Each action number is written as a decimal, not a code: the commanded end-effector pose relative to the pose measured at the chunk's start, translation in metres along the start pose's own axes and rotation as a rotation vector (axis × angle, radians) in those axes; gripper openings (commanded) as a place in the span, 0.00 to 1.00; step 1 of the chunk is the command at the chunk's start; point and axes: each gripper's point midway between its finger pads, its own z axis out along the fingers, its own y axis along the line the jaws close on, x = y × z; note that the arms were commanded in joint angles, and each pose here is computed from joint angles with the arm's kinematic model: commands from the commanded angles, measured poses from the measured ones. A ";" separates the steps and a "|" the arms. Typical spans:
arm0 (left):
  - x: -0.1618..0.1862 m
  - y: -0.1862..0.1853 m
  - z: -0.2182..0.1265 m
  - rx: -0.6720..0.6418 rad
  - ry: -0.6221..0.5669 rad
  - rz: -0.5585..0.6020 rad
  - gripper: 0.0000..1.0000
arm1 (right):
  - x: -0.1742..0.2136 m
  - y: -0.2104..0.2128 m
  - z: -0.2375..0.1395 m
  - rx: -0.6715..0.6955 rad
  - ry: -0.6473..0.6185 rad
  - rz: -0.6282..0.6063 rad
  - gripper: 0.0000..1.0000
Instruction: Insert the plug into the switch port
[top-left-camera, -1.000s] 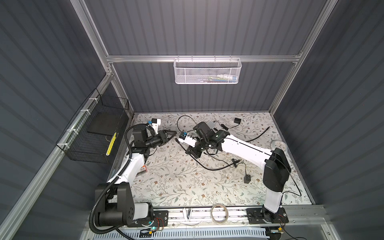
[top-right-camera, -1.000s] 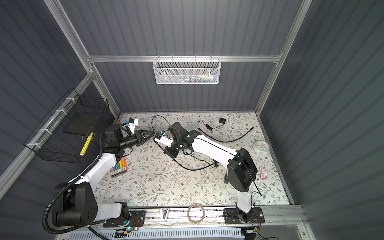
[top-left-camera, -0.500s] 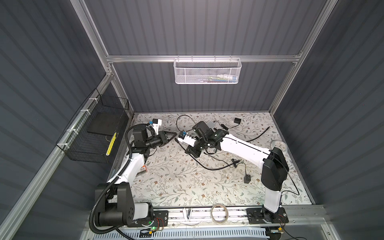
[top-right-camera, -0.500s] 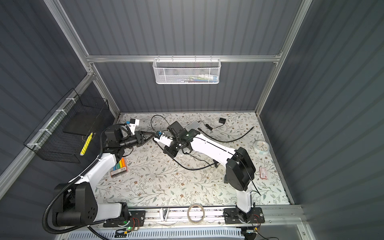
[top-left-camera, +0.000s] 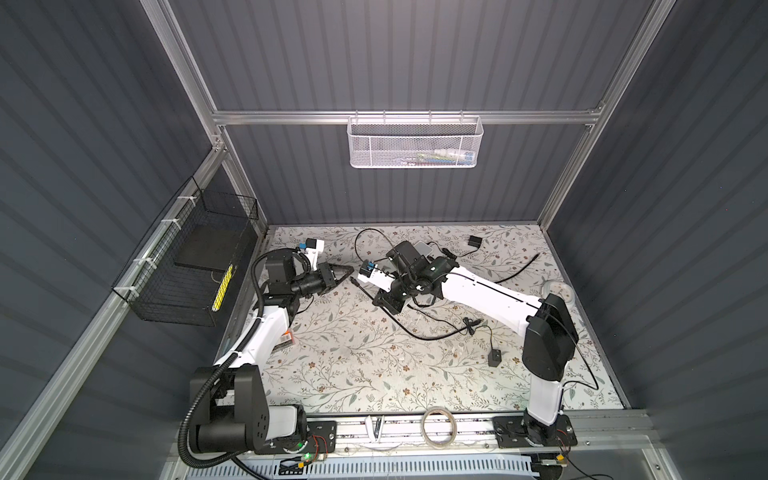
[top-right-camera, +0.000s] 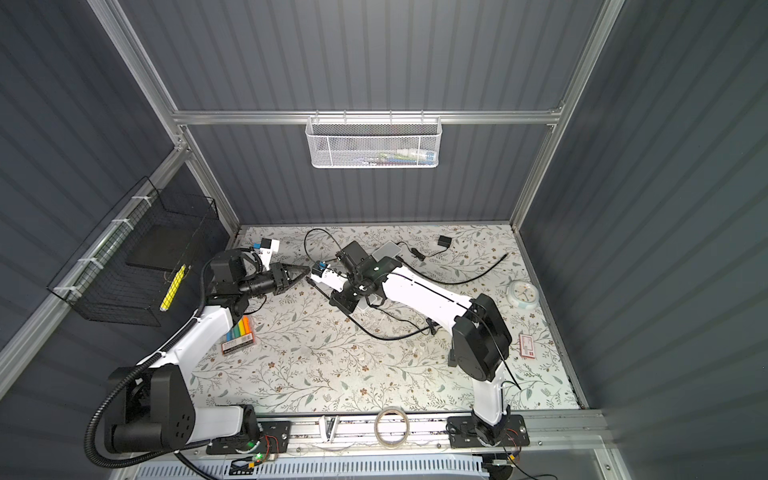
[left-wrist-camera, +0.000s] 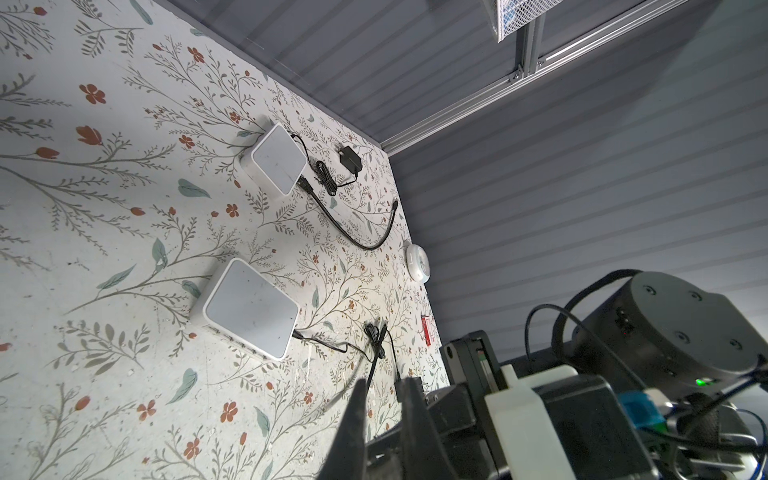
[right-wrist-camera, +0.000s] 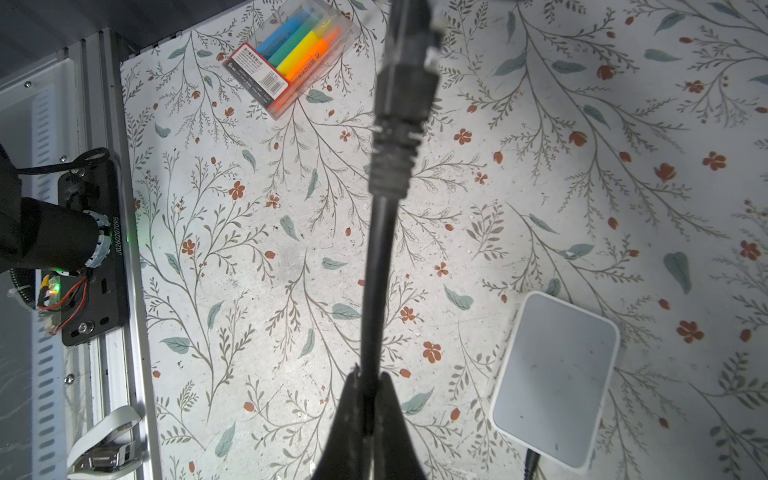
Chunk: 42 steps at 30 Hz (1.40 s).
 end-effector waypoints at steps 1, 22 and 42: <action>0.000 -0.005 0.001 0.009 0.019 0.017 0.00 | -0.007 -0.012 -0.003 0.054 -0.015 -0.006 0.06; 0.005 0.028 0.004 -0.113 0.010 -0.097 0.00 | -0.031 -0.013 -0.021 0.230 -0.078 -0.131 0.35; 0.009 0.058 0.005 -0.215 -0.023 -0.272 0.00 | -0.071 -0.006 0.037 0.343 -0.106 -0.286 0.40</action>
